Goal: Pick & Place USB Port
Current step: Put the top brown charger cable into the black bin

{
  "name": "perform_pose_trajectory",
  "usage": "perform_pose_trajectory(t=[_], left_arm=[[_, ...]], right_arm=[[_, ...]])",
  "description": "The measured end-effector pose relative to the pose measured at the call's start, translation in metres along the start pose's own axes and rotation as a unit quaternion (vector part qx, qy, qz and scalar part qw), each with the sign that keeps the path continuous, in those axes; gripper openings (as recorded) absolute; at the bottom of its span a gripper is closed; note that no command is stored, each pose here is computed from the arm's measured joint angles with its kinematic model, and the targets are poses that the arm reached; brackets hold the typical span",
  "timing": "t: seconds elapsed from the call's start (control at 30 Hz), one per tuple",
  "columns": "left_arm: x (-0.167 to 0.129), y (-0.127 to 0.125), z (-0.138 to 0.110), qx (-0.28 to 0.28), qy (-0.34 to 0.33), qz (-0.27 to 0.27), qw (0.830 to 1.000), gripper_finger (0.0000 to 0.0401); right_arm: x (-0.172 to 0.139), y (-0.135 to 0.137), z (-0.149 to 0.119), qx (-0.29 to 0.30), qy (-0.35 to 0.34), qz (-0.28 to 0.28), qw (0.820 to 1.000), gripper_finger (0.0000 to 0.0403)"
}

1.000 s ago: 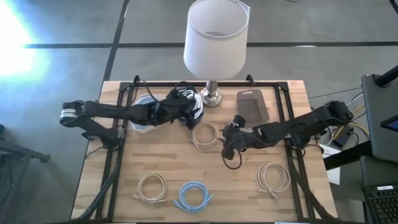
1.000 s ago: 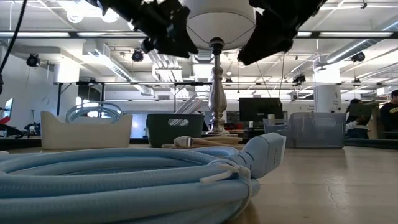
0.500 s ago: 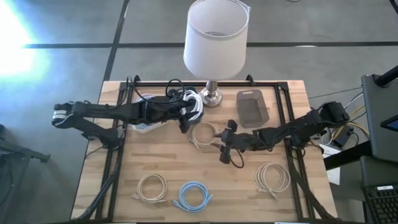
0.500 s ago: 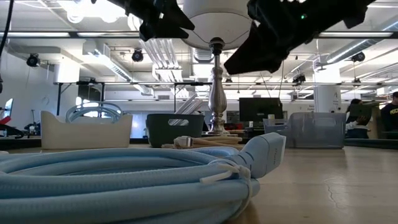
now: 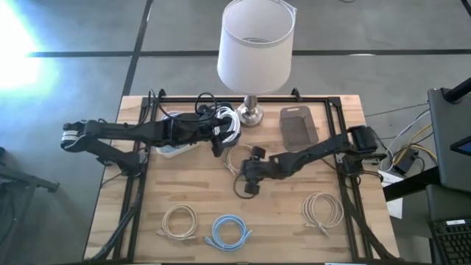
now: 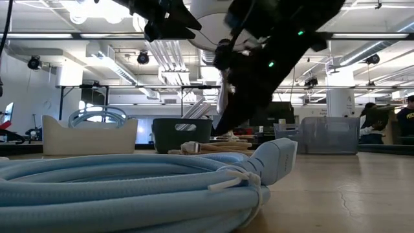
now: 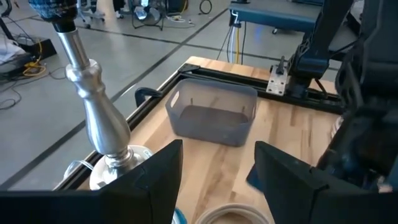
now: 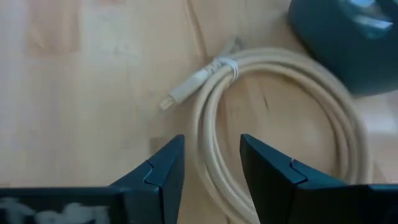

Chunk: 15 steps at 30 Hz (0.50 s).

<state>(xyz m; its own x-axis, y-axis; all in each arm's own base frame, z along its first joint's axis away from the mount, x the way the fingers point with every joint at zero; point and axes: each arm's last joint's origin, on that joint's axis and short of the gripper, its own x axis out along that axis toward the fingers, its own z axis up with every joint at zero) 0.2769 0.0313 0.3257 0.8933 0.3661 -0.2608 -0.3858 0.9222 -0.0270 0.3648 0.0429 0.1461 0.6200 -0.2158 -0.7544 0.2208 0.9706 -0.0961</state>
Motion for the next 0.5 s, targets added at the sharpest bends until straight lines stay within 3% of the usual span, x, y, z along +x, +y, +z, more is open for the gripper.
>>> perform_pose_trajectory(t=[0.3,0.5], left_arm=[[0.001,0.0,-0.003,0.01,0.017,-0.009,1.0,0.0204],[0.0,0.0,-0.006,0.013,0.029,-0.011,0.999,0.0204]], right_arm=[[0.038,-0.005,0.012,-0.01,0.114,-0.018,0.993,0.0135],[0.049,-0.004,0.021,-0.034,0.14,-0.021,0.989,0.012]])
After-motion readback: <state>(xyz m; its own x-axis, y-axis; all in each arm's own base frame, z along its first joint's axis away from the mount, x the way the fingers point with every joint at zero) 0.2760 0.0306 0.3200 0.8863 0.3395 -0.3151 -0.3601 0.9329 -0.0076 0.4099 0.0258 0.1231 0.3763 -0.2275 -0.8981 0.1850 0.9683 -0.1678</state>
